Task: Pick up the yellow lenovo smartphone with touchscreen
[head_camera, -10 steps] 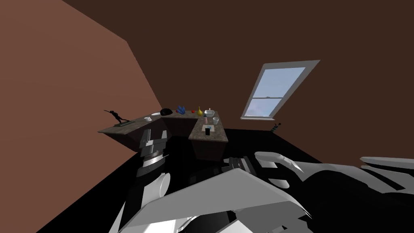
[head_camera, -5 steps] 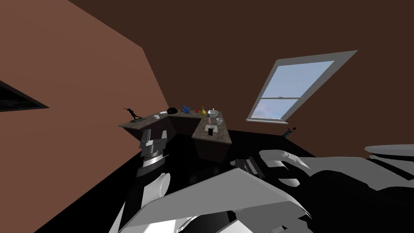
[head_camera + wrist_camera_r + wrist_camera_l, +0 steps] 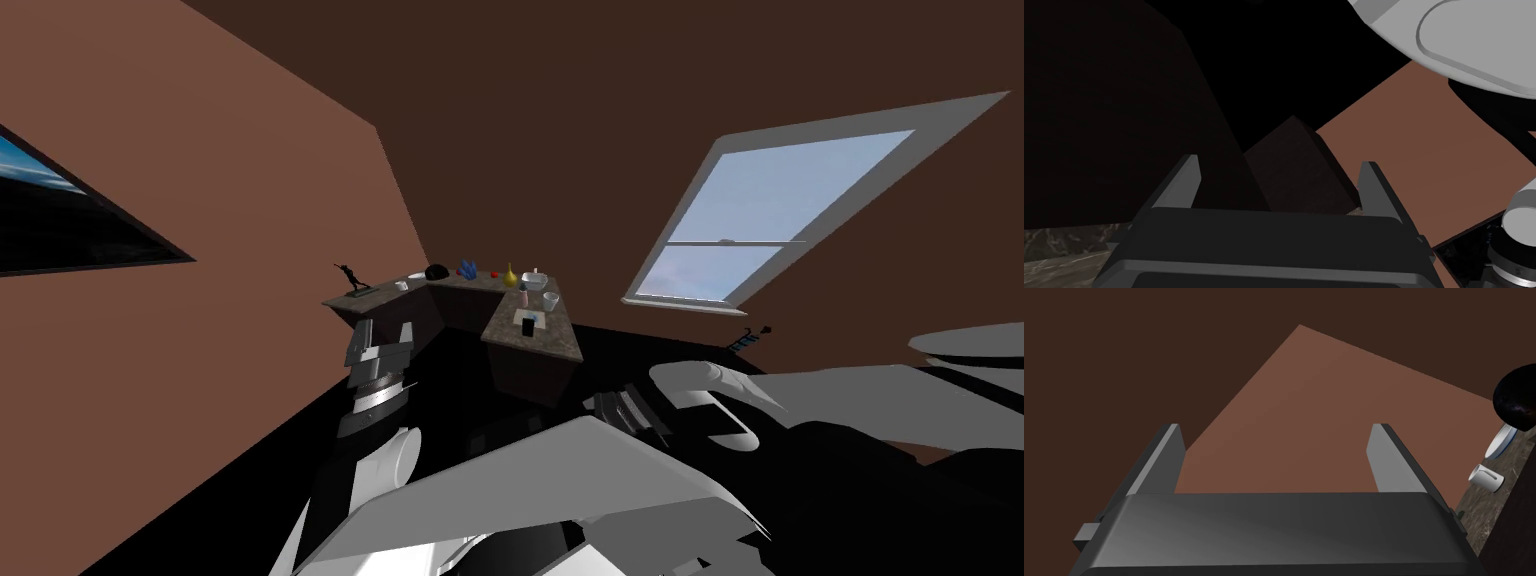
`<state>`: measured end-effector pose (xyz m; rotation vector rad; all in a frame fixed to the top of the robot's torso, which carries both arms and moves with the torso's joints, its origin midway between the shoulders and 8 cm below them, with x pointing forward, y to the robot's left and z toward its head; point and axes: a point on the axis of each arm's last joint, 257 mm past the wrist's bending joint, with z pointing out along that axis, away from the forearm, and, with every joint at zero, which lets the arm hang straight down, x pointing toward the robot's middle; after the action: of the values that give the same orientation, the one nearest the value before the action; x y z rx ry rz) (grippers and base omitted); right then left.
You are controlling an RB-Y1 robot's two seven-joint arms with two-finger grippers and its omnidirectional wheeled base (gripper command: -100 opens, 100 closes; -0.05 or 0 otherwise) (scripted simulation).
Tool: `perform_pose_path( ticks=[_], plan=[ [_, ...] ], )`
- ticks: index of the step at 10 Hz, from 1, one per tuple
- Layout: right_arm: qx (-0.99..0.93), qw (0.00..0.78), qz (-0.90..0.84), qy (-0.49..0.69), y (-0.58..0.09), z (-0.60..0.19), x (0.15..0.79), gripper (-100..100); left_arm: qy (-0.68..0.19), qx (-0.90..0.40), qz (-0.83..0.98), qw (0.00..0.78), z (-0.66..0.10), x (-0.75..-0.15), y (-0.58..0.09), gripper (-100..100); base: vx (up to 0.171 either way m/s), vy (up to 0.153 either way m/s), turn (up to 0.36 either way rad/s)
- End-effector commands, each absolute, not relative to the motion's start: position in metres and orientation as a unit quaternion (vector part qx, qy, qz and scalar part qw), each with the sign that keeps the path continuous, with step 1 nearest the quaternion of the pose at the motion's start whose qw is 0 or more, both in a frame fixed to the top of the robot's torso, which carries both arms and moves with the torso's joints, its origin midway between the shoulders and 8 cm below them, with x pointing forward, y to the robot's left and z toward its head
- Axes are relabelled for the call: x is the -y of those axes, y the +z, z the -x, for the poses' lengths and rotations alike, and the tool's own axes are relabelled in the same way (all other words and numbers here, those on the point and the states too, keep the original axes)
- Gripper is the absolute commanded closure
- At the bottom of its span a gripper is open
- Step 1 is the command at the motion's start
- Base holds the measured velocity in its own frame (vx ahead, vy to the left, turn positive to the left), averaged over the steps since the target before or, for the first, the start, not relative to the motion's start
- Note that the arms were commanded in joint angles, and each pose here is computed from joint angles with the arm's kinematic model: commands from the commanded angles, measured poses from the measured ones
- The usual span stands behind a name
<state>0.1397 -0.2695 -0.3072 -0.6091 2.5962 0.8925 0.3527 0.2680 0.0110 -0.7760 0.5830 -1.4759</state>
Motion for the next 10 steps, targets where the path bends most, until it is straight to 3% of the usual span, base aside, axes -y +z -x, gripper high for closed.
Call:
perform_pose_path(
  ticks=[1, 4, 6, 10],
  plan=[
    [-0.919, 0.145, 0.223, 0.290, -0.310, -0.132, 0.291, -100, -0.646, -0.255, 0.339, 0.635, -0.353, -0.268, 0.011, 0, 0.029, 0.037, 0.315],
    [-0.931, 0.118, 0.240, 0.248, -0.307, -0.125, 0.328, -100, -0.646, -0.255, 0.339, 0.635, -0.353, -0.268, 0.011, 0, 0.040, 0.040, 0.199],
    [-0.932, 0.117, 0.241, 0.245, -0.306, -0.125, 0.330, -100, -0.646, -0.255, 0.339, 0.635, -0.353, -0.268, 0.011, 0, 0.013, 0.006, -0.018],
    [-0.944, 0.078, 0.260, 0.187, -0.296, -0.115, 0.383, -100, -0.646, -0.255, 0.339, 0.635, -0.353, -0.268, 0.011, 0, 0.055, 0.051, 0.231]
  ],
)
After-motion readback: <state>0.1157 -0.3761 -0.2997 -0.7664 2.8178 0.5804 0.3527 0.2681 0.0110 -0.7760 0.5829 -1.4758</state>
